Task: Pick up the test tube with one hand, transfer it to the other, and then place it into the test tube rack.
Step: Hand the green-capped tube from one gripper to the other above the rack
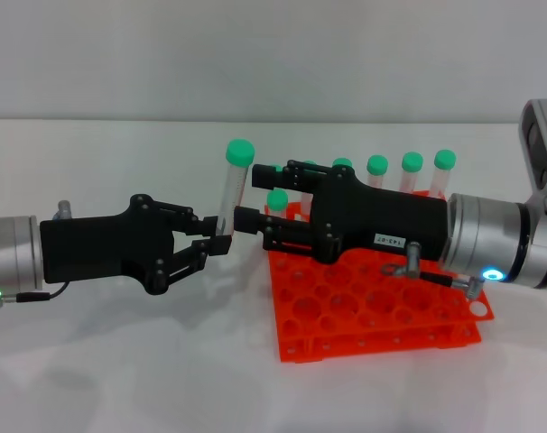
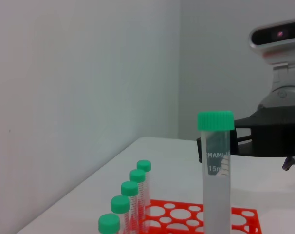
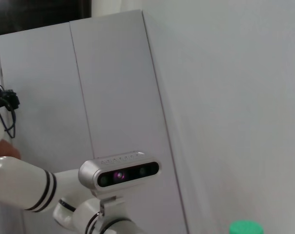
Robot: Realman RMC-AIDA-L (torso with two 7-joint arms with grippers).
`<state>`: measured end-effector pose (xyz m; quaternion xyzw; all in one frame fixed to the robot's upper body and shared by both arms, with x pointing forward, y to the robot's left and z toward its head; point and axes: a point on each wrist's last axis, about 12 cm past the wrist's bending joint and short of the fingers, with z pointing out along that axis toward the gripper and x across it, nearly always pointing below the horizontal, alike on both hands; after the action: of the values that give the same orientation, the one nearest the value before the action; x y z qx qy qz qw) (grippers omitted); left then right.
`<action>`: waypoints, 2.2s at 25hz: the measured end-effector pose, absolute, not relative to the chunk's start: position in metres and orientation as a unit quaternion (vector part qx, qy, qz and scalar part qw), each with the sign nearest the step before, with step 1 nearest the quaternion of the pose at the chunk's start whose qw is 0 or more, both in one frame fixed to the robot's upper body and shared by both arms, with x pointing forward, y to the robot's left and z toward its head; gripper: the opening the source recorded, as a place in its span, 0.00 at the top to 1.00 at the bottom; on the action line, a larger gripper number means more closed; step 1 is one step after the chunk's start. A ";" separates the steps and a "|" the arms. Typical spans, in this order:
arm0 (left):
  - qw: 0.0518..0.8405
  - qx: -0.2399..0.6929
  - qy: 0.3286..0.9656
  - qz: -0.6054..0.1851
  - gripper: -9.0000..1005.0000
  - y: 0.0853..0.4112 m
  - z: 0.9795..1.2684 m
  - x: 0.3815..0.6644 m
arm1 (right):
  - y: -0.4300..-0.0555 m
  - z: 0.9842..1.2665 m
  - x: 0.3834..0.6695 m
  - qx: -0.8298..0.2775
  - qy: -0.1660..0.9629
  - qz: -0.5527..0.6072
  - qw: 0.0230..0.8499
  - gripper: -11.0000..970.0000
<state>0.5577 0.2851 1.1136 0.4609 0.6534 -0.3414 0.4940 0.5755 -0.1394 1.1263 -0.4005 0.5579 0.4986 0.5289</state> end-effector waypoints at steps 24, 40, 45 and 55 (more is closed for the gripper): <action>0.489 0.465 0.652 -0.347 0.73 0.279 1.111 0.560 | -0.121 1.126 0.575 -0.415 0.553 0.477 0.544 0.40; 0.479 0.474 0.651 -0.349 0.71 0.276 1.112 0.561 | -0.117 1.126 0.577 -0.418 0.556 0.459 0.554 0.48; 0.476 0.476 0.652 -0.349 0.71 0.276 1.111 0.561 | -0.117 1.126 0.578 -0.418 0.556 0.452 0.558 0.53; 0.475 0.475 0.653 -0.349 0.70 0.276 1.111 0.560 | -0.115 1.125 0.578 -0.420 0.558 0.447 0.558 0.72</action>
<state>0.5602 0.2759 1.1107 0.4754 0.6530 -0.3492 0.4751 0.5780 -0.1154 1.1248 -0.4201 0.5582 0.4472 0.5585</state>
